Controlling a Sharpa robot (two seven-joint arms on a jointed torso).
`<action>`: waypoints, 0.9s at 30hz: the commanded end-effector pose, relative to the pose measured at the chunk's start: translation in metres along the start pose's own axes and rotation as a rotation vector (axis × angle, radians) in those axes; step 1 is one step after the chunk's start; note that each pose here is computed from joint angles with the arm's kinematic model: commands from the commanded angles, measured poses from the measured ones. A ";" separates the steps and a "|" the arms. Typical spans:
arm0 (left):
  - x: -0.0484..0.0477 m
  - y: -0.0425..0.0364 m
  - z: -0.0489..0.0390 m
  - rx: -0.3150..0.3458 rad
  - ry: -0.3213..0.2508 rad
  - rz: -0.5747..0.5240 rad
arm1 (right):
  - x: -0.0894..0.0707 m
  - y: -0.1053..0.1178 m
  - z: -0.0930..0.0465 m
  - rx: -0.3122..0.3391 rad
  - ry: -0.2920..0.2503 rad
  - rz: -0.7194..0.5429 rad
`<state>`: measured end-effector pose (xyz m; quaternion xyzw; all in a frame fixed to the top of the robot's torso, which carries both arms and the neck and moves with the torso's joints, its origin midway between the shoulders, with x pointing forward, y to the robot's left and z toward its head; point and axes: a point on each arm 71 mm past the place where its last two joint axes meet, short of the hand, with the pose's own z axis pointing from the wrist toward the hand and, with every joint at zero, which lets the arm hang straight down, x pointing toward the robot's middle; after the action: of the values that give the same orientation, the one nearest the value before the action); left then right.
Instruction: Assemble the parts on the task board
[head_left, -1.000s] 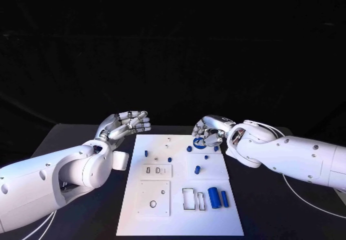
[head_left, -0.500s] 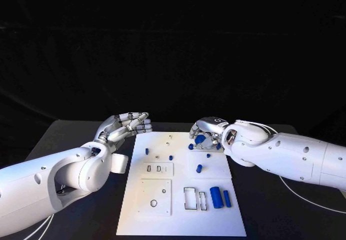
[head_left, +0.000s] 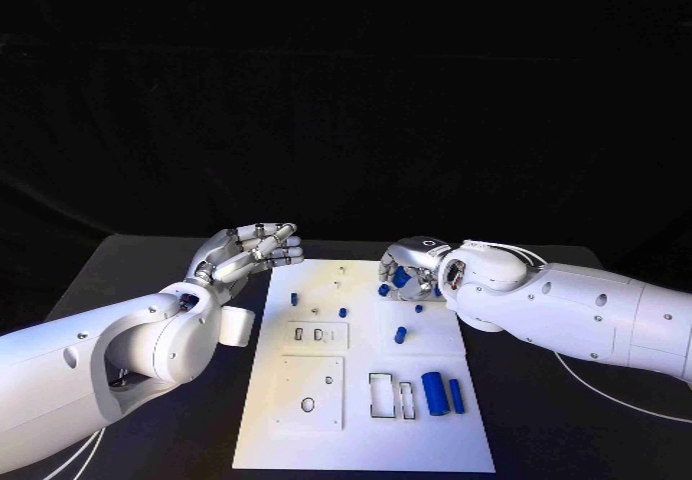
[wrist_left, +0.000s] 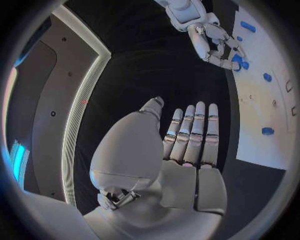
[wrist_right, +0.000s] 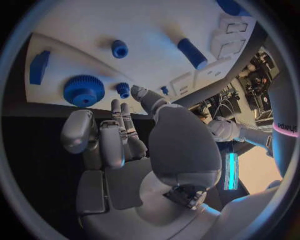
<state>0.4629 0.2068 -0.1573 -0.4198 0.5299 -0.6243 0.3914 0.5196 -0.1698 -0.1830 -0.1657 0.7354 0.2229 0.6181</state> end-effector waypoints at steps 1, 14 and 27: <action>0.0031 -0.0019 0.0001 0.005 0.028 -0.008 | 0.002 -0.001 0.001 0.023 0.023 -0.035; 0.0007 -0.0025 -0.0003 -0.003 0.026 -0.006 | 0.001 0.001 0.003 0.028 0.010 -0.033; 0.0001 -0.0020 0.0002 -0.012 0.028 -0.006 | 0.000 0.003 0.004 0.034 -0.014 -0.022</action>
<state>0.4634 0.2095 -0.1568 -0.4216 0.5352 -0.6211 0.3873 0.5215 -0.1654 -0.1833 -0.1633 0.7368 0.2089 0.6219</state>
